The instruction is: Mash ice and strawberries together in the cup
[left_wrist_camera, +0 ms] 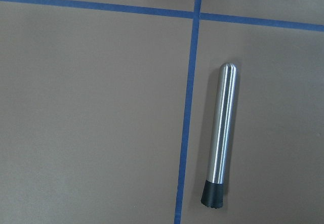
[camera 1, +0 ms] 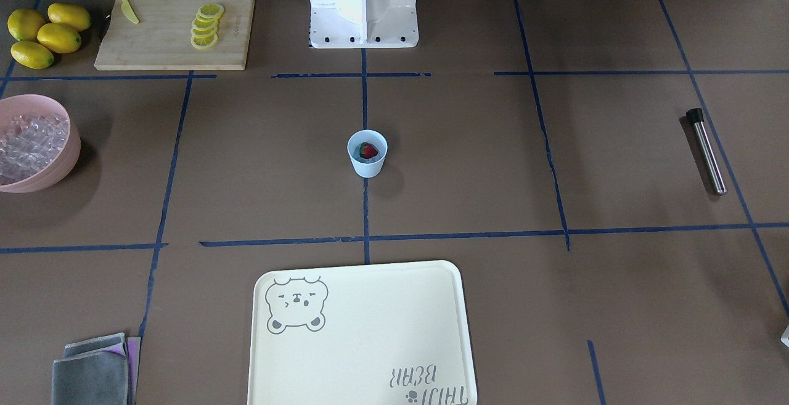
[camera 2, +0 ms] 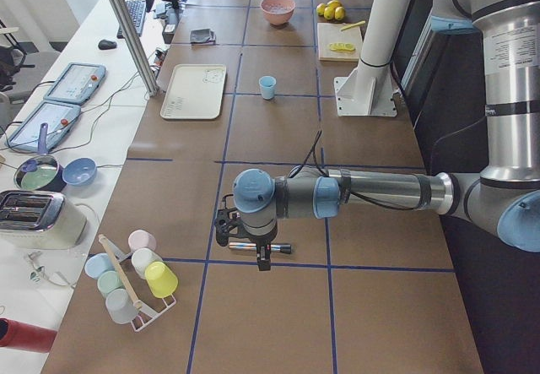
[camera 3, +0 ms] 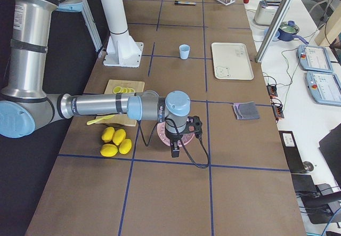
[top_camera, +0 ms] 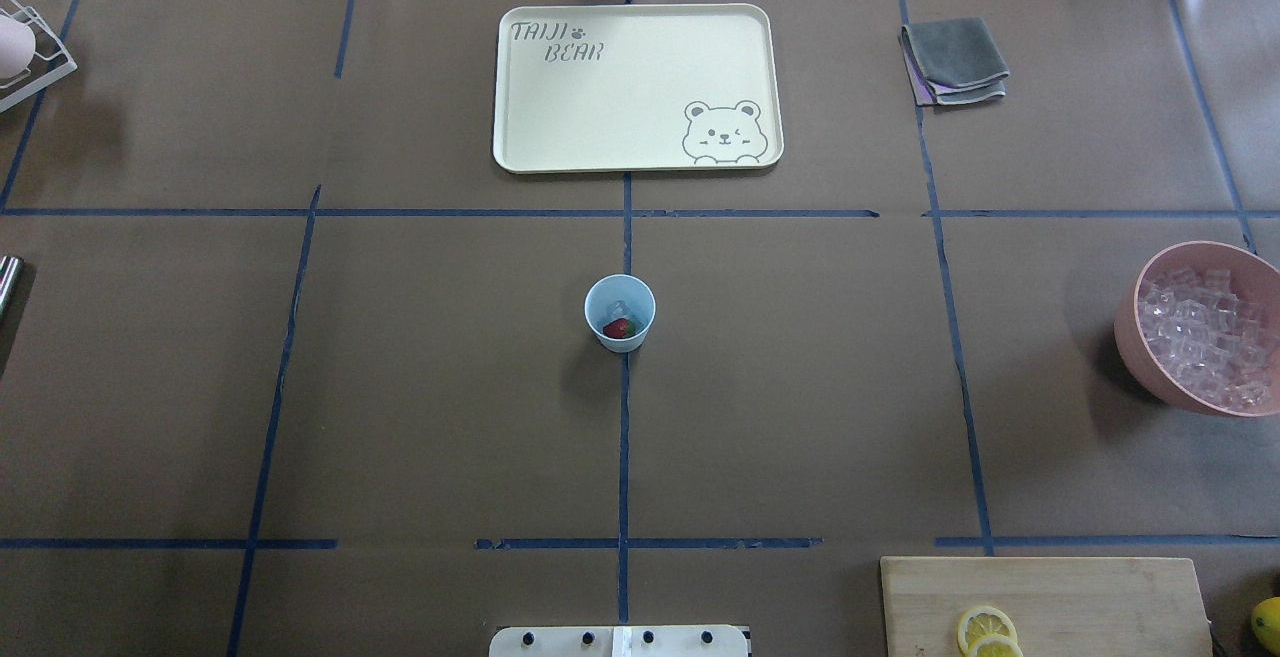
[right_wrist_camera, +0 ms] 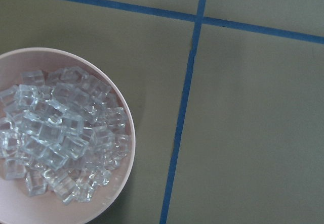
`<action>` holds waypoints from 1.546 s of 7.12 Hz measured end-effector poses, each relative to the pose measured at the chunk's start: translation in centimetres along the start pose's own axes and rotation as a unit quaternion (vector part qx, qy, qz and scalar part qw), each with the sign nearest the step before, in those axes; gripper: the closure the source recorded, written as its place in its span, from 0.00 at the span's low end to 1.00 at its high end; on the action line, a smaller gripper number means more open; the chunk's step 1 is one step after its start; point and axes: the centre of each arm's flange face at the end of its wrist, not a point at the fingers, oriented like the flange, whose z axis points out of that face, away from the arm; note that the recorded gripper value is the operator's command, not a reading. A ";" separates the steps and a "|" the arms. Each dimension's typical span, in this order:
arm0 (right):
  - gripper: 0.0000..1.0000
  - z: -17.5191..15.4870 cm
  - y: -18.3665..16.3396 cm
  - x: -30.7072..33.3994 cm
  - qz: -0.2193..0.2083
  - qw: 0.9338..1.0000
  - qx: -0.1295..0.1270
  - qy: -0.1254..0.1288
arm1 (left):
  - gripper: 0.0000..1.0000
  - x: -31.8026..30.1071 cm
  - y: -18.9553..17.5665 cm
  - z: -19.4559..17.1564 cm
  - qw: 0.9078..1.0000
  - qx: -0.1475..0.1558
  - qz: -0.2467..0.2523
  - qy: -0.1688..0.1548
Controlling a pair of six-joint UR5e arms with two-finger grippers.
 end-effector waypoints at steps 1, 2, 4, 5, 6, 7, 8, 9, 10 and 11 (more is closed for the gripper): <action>0.00 0.7 0.8 0.5 -0.008 1.000 -0.009 0.000 | 0.00 0.1 -0.1 -0.1 1.000 0.001 0.002 0.000; 0.00 1.2 1.2 0.8 -0.011 1.000 -0.014 -0.003 | 0.00 0.2 -0.2 -0.1 1.000 0.001 0.002 0.000; 0.00 1.5 1.4 0.8 -0.003 1.000 -0.016 -0.012 | 0.00 0.4 -0.2 -0.3 1.000 0.003 0.004 0.000; 0.00 1.5 1.5 0.7 0.007 1.000 -0.016 -0.022 | 0.00 0.5 -0.2 -0.5 1.000 0.005 0.006 0.000; 0.00 1.5 1.5 0.6 0.015 0.999 -0.015 -0.027 | 0.00 0.6 -0.2 -0.5 1.000 0.005 0.006 0.000; 0.00 1.5 1.5 0.6 0.019 0.999 -0.015 -0.028 | 0.00 0.6 -0.1 -0.5 1.000 0.005 0.006 0.000; 0.00 1.6 1.4 0.6 0.020 0.999 -0.015 -0.026 | 0.00 0.6 -0.1 -0.5 1.000 0.005 0.007 0.000; 0.00 1.7 1.4 0.7 0.023 0.999 -0.016 -0.024 | 0.00 0.5 -0.1 -0.5 1.000 0.005 0.007 0.000; 0.00 1.8 1.4 0.8 0.029 0.999 -0.016 -0.023 | 0.00 0.5 -0.1 -0.4 1.000 0.004 0.007 -0.001; 0.00 1.8 1.4 0.9 0.034 0.999 -0.017 -0.023 | 0.00 0.4 -0.1 -0.4 1.000 0.004 0.007 -0.002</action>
